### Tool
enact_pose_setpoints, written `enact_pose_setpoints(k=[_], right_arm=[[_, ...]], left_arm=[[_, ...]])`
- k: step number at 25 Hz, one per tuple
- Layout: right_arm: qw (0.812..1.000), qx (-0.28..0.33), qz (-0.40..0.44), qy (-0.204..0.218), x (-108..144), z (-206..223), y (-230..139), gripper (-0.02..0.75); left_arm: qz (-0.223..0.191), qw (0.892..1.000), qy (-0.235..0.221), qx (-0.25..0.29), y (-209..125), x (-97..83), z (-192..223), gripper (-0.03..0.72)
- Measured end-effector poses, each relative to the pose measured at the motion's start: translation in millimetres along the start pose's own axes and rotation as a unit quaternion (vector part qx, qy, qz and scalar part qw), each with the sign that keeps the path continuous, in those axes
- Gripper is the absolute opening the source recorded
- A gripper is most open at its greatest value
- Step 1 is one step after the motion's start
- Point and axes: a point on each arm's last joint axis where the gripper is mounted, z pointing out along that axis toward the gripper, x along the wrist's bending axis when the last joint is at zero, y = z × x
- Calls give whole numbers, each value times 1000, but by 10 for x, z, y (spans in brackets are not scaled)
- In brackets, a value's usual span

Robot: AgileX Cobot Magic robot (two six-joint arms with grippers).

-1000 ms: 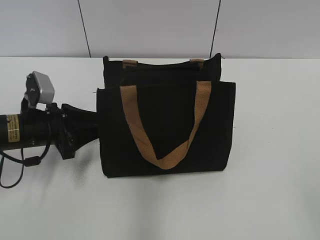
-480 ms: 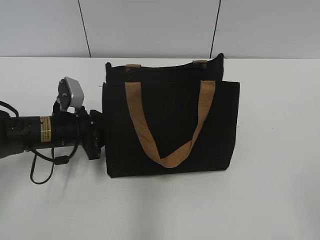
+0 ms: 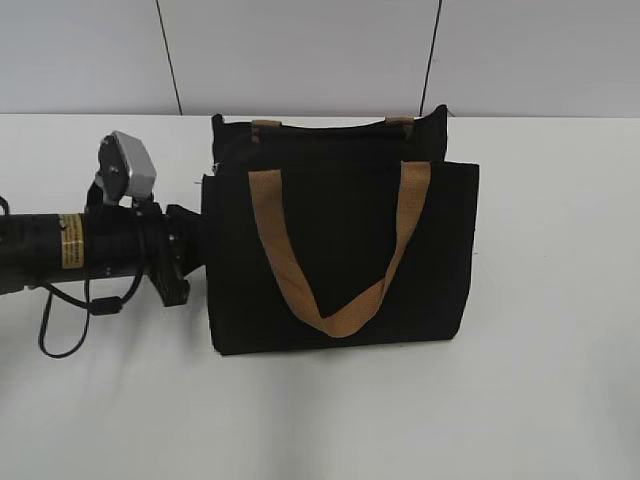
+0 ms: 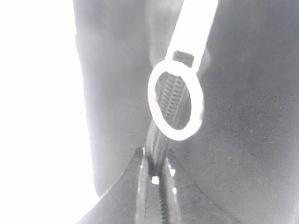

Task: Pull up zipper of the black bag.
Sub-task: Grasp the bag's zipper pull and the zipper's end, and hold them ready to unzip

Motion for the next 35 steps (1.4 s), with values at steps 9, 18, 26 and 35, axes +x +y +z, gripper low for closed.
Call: enact_pose_setpoints(k=[9,18,26,35], right_arm=[[1000,0,0,0,0,0,0,587],[1000,0,0,0,0,0,0,587],[999,10,30,17,22,18,25,585],[993,80,61,59,8,274,501,528]], left_arm=[[57,995,74,39,390,-26,-422,22],[84,990,110,14,757,-63,-599,22],[101,986,133,20,882,-79,-689,22],[87,984,152,27,944,-83,-749,22]])
